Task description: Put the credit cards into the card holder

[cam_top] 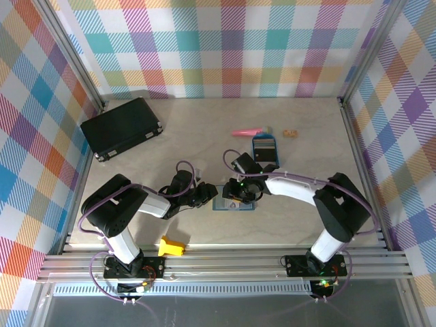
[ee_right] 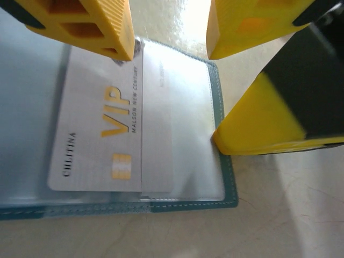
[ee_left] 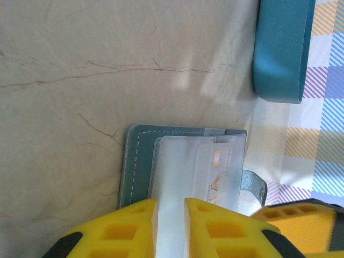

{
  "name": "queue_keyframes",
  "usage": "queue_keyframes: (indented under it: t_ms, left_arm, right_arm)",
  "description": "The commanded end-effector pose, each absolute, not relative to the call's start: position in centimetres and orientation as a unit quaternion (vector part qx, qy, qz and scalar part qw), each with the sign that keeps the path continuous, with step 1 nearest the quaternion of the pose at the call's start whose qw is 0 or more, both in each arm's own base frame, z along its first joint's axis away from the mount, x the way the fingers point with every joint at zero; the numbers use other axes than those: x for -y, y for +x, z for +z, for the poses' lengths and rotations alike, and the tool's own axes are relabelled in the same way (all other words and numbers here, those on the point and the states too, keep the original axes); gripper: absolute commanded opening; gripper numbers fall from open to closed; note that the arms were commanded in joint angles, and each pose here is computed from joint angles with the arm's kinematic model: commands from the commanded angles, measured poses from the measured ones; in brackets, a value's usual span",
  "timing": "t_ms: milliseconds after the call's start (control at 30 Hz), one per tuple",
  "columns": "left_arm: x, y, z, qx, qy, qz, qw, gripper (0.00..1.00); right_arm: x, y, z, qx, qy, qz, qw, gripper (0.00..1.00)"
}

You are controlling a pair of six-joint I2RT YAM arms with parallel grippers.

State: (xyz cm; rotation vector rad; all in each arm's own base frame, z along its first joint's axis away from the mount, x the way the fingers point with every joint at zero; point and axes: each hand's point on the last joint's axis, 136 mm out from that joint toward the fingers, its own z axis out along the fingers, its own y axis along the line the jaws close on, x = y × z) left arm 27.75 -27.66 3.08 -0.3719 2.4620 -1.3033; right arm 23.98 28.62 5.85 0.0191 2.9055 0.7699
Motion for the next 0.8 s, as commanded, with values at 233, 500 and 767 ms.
queue_keyframes:
  t_ms: [233,500,767]
  left_arm:
    - [26.9,27.1,0.7,-0.878,-0.142,-0.431,0.152,0.21]
    - [27.1,27.2,0.9,-0.876,-0.142,-0.435,0.152,0.21]
    - [27.0,27.1,0.7,-0.877,-0.143,-0.434,0.149,0.21]
  right_arm:
    - [-25.7,25.3,6.1,-0.979,0.000,0.183,0.085,0.44]
    - [-26.7,25.4,4.3,-0.981,-0.005,0.186,0.063,0.45]
    - [-27.2,25.5,3.9,-0.980,-0.005,0.193,0.054,0.44]
